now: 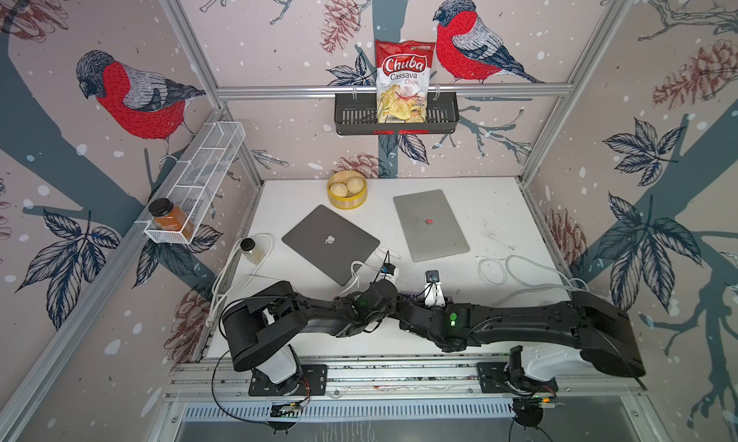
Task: Unplug the laptop charger
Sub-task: Remove the plug from the socket.
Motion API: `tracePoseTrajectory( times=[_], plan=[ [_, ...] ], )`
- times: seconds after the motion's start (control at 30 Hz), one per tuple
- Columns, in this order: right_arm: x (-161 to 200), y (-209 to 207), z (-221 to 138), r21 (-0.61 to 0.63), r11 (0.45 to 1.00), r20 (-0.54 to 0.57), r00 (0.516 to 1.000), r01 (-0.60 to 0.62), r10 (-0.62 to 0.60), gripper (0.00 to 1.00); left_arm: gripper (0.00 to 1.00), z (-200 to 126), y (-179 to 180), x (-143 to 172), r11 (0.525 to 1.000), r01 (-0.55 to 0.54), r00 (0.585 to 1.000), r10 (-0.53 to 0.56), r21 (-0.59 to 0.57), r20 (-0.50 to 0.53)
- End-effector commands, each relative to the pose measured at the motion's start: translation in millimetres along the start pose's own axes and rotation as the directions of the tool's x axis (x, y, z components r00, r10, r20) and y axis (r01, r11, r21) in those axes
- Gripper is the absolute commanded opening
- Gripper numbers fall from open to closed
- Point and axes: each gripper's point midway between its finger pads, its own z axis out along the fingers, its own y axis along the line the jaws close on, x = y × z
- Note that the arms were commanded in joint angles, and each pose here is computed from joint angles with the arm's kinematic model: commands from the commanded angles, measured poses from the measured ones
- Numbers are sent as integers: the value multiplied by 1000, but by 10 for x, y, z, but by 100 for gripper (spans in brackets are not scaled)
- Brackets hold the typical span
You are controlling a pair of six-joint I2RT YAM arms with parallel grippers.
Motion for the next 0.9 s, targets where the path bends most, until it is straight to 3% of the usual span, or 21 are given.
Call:
tracePoseTrajectory(
  times=[0.0,0.3,0.57,0.87],
  plan=[
    [-75,93,-39,-22,999,24,999,-37,37,25,30,-45,446,403,984,-46,988,20,-174,-152],
    [-157,-91,-162,-93,987,52,989,-134,139,23,30,-29,439,407,985,-43,988,18,-168,-151],
    [-223,-199,-177,-37,992,65,991,-118,121,23,30,-28,409,386,986,-42,989,17,-163,-148],
    [-602,-887,-239,-6,980,57,979,-197,197,20,33,-118,154,134,992,-87,993,80,-87,-83]
  ],
)
